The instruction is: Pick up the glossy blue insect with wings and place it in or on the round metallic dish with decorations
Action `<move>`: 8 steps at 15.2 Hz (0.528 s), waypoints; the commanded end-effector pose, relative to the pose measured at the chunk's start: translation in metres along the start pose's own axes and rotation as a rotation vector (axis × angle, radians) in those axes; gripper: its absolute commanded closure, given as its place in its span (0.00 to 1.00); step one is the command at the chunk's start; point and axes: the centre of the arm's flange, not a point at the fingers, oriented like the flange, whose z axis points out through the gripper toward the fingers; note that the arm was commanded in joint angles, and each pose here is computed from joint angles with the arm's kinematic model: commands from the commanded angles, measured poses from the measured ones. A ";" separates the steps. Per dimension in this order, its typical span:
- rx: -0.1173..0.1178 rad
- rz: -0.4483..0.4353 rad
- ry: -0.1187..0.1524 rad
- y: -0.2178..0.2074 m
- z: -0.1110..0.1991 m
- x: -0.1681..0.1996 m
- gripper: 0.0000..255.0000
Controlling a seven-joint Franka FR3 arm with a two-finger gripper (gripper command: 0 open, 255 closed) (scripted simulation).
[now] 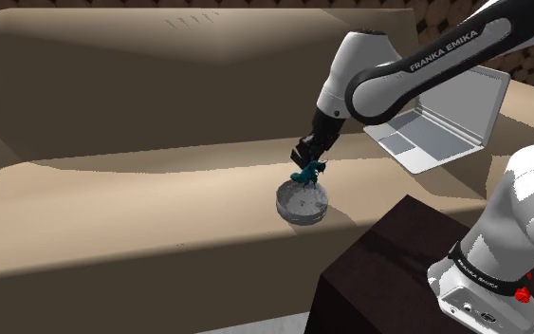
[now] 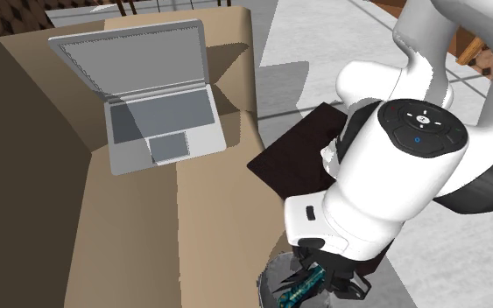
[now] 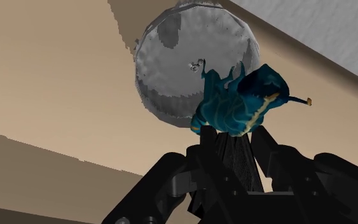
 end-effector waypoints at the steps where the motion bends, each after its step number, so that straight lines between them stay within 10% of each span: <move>1: 0.000 0.000 0.001 0.001 0.009 -0.002 1.00; 8: 0.000 0.000 0.001 0.004 0.031 -0.006 1.00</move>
